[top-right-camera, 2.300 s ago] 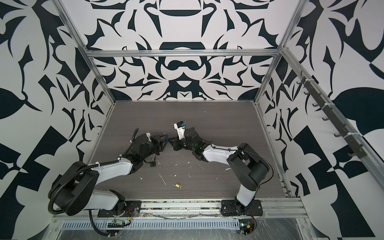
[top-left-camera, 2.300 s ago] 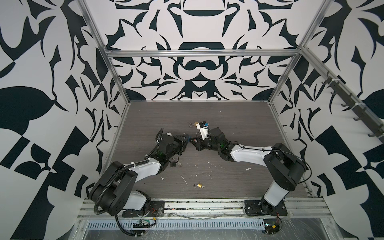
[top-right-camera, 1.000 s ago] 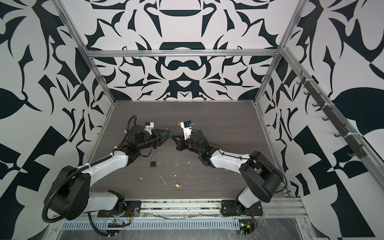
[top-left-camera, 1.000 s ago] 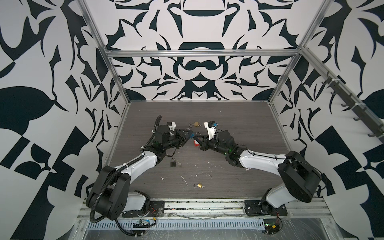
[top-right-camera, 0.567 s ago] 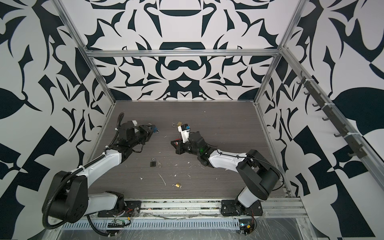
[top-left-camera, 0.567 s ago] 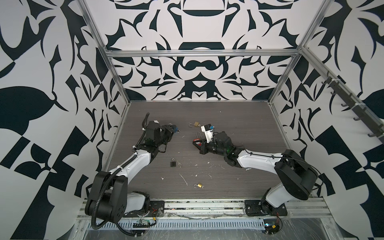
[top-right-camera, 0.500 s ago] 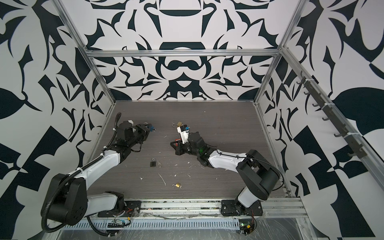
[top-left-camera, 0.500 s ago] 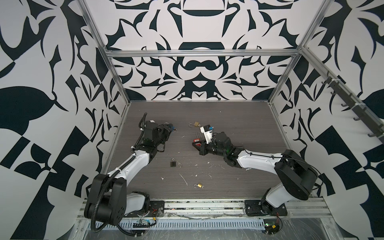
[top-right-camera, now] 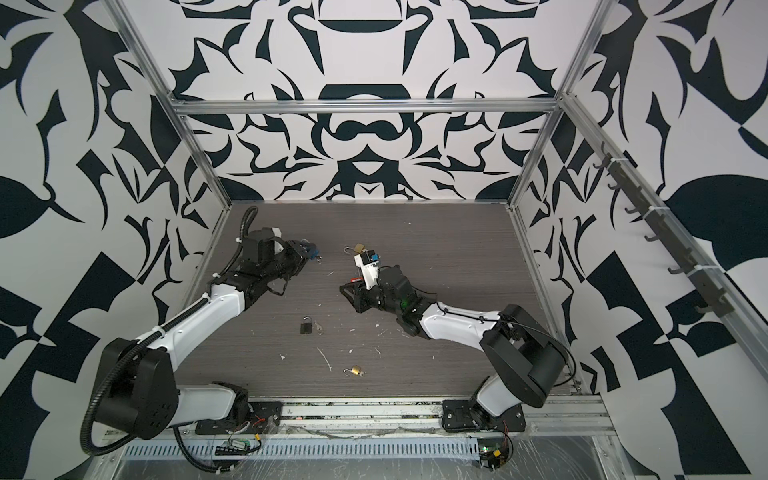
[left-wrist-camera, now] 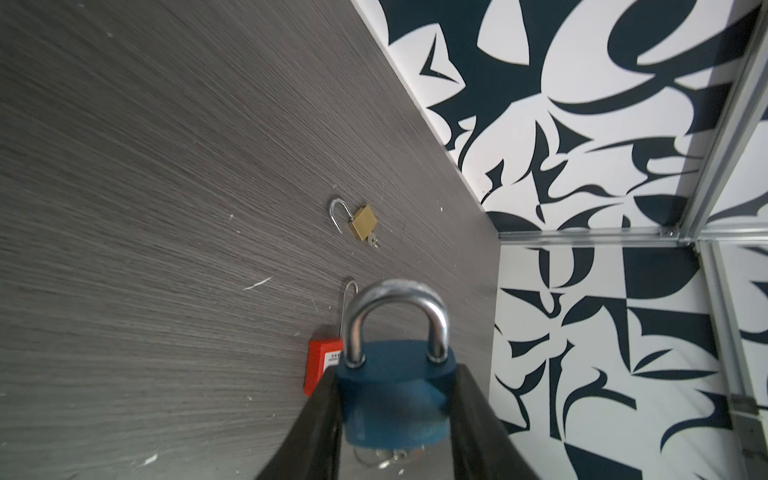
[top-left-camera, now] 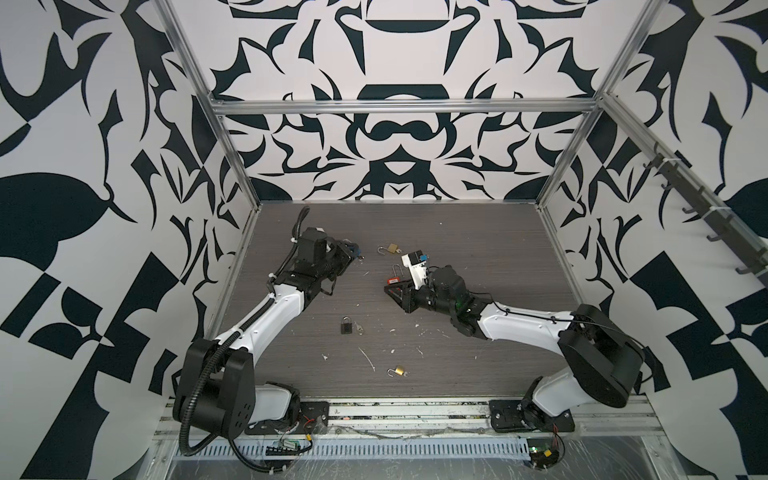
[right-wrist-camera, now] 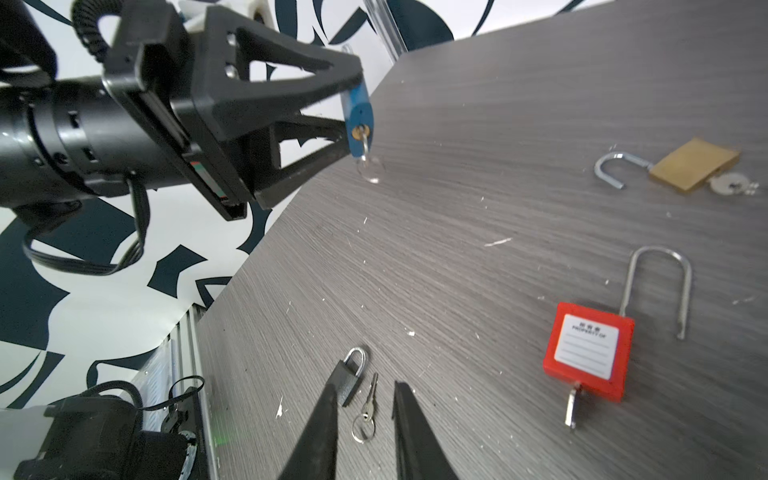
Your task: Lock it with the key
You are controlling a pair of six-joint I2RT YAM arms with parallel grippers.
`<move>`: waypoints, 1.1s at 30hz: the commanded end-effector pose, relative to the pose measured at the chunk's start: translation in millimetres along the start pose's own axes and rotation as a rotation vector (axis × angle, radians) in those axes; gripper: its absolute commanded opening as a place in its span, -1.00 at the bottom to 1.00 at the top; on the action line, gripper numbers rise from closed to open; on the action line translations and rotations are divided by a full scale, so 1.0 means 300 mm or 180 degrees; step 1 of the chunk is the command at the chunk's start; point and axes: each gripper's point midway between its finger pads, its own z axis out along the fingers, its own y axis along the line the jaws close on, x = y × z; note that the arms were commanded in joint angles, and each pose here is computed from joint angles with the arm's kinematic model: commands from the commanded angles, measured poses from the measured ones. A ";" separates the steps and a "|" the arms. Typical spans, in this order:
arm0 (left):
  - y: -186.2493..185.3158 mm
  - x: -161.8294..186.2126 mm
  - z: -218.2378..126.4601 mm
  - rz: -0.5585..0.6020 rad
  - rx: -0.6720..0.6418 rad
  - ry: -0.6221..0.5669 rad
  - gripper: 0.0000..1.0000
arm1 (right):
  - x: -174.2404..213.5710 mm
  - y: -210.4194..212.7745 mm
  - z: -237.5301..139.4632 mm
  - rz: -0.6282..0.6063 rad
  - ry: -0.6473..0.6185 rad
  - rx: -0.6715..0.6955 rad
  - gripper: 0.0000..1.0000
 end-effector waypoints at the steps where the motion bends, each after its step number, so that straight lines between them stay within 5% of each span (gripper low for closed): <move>1: -0.028 0.048 -0.029 0.0610 -0.0208 0.0199 -1.00 | -0.134 0.065 -0.016 -0.0178 -0.0378 -0.0086 -0.48; 11: -0.115 0.103 -0.054 0.1514 -0.0347 0.0176 -1.00 | -0.194 0.114 -0.009 -0.0041 -0.0472 -0.0240 -0.55; 33: -0.179 0.184 -0.078 0.1872 0.0034 0.0409 -1.00 | -0.180 0.090 0.044 -0.0026 -0.0260 -0.0309 -0.50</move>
